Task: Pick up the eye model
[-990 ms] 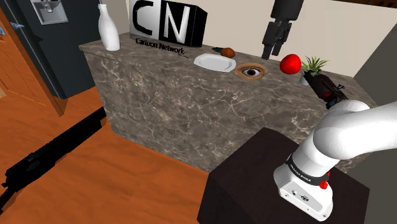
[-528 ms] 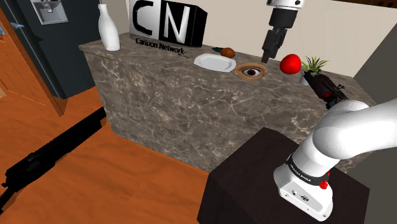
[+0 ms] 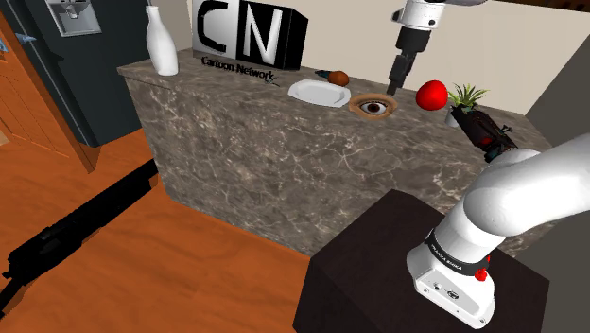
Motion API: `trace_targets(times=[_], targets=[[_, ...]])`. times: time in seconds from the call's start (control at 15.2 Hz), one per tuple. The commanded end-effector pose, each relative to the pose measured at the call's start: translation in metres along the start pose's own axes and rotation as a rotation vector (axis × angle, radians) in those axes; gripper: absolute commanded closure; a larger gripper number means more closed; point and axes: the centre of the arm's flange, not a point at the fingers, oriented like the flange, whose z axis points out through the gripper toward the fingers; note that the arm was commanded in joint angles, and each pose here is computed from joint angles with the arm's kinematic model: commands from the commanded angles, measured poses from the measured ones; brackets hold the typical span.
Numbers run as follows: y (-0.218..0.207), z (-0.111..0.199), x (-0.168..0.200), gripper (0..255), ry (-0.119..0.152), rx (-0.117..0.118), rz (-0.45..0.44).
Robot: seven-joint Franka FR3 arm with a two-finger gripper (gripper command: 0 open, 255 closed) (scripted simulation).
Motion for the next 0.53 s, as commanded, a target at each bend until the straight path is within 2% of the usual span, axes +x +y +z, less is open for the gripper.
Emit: trace_targets(times=[0.0, 0.46], targets=[[0.022, 0.010, 0.007, 0, 0.006, -0.007, -0.024], [0.101, 0.039, 0.035, 0, 0.026, -0.026, -0.100]])
